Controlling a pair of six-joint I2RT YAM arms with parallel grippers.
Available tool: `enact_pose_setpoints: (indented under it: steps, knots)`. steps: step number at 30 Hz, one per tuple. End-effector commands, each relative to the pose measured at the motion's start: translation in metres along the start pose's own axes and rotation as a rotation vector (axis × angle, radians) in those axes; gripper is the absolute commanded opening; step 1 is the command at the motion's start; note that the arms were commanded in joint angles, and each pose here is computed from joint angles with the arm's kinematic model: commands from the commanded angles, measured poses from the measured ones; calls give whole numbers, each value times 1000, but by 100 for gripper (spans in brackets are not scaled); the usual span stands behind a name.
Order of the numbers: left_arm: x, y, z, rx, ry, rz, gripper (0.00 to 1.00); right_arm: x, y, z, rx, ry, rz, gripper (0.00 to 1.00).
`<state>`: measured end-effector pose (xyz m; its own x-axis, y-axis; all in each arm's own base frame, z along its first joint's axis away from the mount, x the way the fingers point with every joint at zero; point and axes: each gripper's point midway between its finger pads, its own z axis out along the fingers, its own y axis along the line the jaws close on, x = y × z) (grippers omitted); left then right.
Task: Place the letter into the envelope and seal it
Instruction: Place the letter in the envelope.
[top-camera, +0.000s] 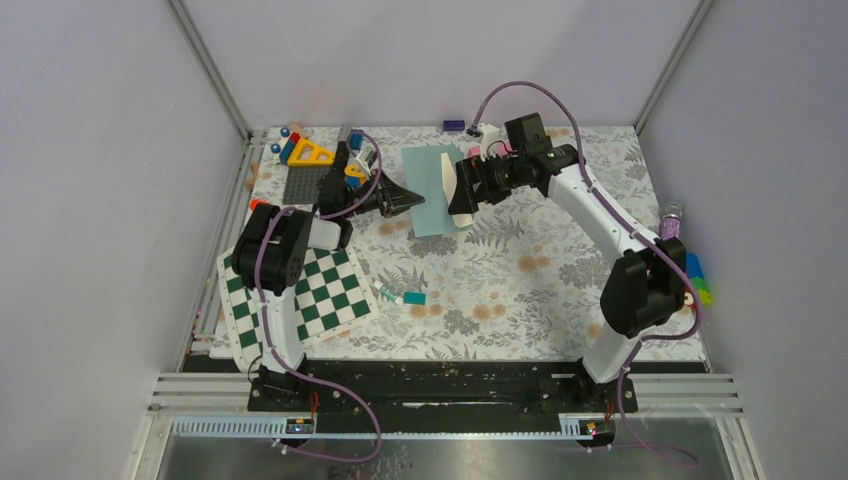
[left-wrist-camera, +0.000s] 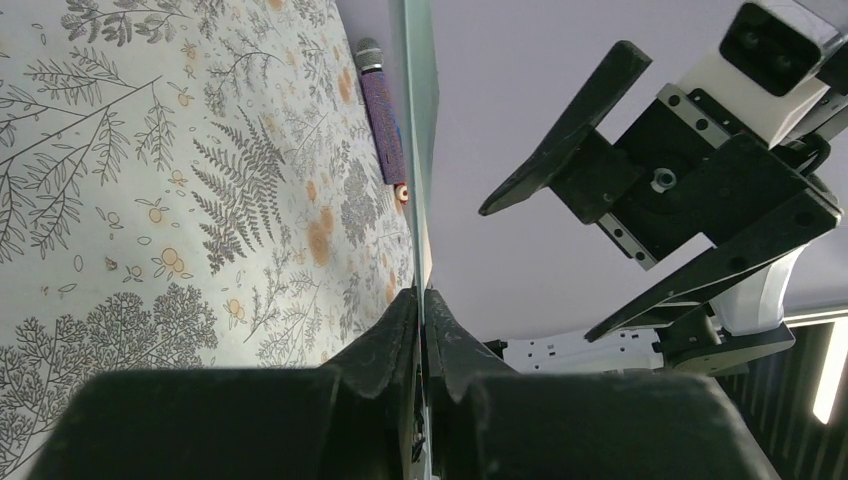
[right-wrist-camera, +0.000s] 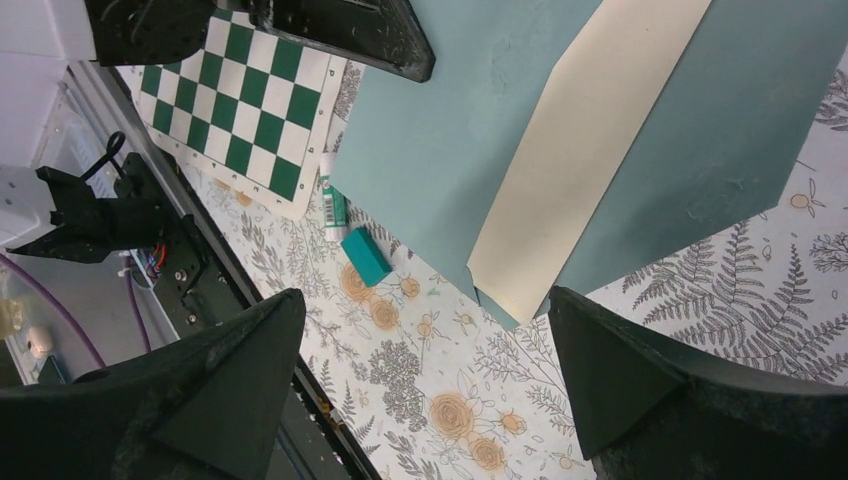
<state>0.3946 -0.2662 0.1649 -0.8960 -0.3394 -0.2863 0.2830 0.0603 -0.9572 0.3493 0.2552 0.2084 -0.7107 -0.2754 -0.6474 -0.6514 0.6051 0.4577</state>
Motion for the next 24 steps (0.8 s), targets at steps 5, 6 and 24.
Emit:
enact_pose_setpoints:
  steps: [5,6,24]
  knots:
    - [-5,-19,4,65,-6,67,6,16,-5,20,15,82,-4,100]
    - [-5,-20,4,67,-6,68,6,18,-5,22,15,89,-2,100]
    - [-6,-31,2,95,-10,75,6,28,-16,28,62,107,8,100]
